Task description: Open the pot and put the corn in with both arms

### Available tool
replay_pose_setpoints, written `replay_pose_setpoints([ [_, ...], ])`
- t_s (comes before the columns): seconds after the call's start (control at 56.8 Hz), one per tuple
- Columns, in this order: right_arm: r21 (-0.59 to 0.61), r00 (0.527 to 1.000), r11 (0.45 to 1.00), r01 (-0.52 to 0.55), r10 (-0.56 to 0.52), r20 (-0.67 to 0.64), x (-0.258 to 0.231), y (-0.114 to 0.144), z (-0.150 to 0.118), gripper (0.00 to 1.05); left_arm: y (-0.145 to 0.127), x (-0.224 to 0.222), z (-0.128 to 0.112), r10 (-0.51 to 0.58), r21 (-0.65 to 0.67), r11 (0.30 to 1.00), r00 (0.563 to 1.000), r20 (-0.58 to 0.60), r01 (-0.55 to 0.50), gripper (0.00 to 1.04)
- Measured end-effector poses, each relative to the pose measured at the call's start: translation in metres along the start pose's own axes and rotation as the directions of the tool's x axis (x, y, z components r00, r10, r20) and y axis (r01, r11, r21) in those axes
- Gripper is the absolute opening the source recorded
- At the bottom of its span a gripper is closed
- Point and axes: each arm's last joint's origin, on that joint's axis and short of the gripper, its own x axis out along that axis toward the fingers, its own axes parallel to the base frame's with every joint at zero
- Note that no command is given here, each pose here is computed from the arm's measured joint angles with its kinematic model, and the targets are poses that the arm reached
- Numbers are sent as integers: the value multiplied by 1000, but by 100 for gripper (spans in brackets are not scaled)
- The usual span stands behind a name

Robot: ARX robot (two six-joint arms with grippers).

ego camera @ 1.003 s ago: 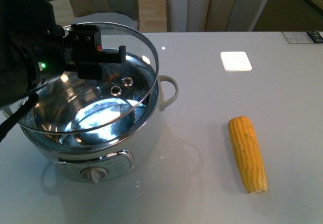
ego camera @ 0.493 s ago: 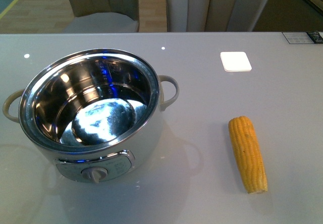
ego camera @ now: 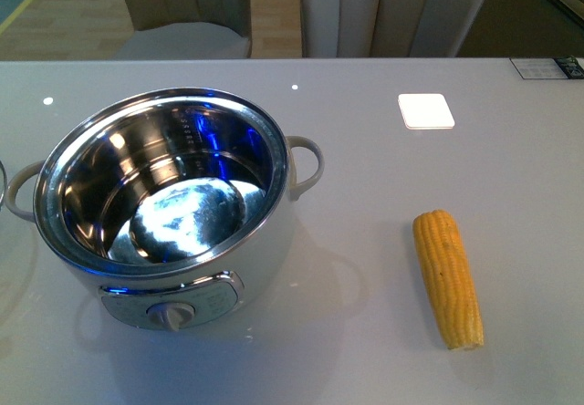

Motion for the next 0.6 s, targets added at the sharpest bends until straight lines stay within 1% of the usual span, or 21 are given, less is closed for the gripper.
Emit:
replay_pose_setpoints([
  [0.194, 0, 1000, 1000, 0, 0, 0, 0, 0, 0, 96, 1, 24, -10, -47, -16, 999, 999, 13, 47, 45],
  [0.352, 0, 1000, 1000, 0, 0, 0, 0, 0, 0, 96, -1, 40, -25, -89, -28, 996, 996, -5, 89, 45],
  [0.598, 0, 1000, 1000, 0, 0, 0, 0, 0, 0, 96, -2, 48, -37, -91, -12, 996, 996, -18, 91, 45],
])
